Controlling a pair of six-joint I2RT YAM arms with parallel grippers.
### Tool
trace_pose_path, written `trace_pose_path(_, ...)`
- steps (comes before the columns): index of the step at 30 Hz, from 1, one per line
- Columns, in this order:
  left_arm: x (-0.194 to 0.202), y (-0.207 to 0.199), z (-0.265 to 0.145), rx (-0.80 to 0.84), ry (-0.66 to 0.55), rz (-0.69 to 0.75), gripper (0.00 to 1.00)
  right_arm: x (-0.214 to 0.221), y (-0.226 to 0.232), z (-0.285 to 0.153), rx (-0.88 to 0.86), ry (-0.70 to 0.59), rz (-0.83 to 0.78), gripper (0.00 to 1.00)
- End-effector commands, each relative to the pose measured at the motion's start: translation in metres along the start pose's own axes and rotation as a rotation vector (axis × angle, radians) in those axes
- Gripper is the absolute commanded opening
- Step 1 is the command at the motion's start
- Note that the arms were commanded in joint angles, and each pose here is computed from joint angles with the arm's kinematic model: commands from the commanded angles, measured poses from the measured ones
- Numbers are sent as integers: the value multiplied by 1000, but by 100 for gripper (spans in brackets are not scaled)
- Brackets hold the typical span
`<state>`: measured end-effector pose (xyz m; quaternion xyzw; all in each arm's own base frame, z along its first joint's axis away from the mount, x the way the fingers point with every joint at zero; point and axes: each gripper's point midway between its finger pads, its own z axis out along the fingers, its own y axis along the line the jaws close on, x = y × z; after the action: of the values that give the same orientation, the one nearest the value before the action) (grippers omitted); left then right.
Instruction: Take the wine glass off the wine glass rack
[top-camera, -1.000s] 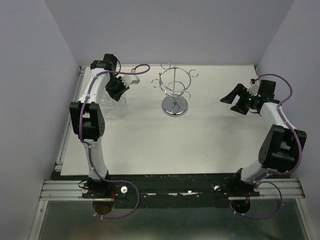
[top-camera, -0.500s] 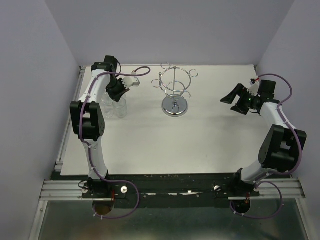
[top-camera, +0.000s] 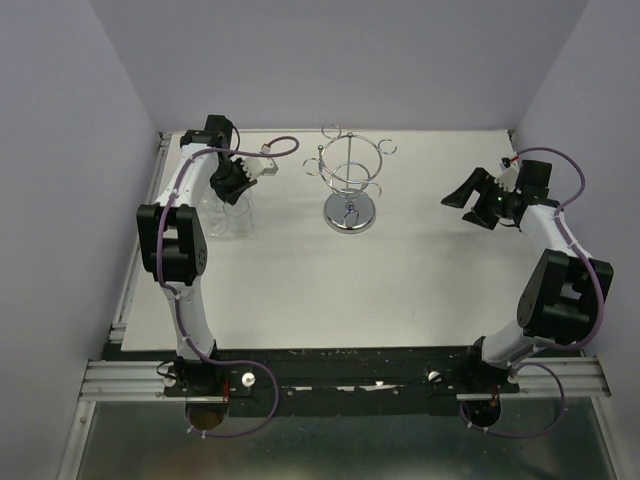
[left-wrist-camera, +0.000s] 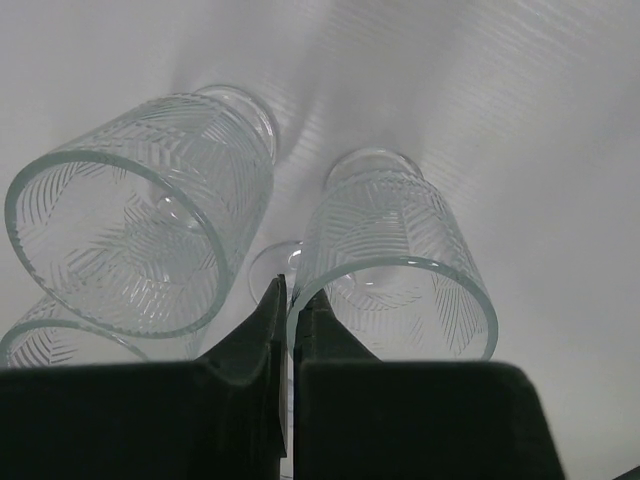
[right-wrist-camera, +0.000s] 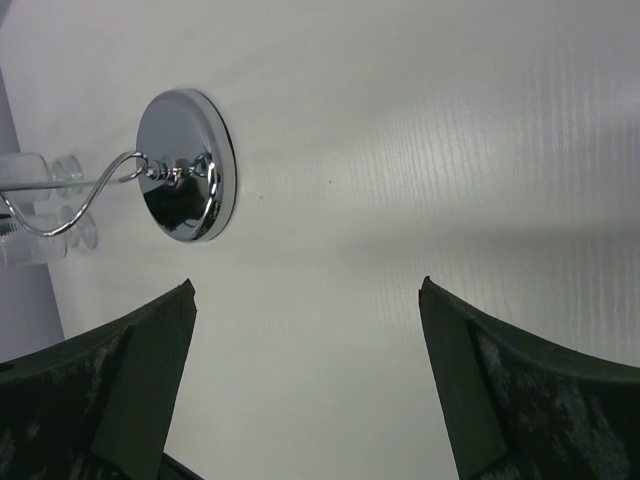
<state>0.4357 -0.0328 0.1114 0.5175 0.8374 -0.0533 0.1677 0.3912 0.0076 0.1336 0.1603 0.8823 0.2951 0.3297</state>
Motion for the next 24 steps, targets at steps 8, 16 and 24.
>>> trace_pose_path(8, 1, 7, -13, -73, -8, 39, 27, -3, -1, -4, 16, -23, -30, 100)
trace_pose_path(16, -6, 10, -23, -91, -33, 43, 29, -2, -1, -5, 16, -23, -30, 100)
trace_pose_path(24, -17, 11, -35, -94, -71, 34, 31, -3, -2, -5, 25, -24, -25, 100)
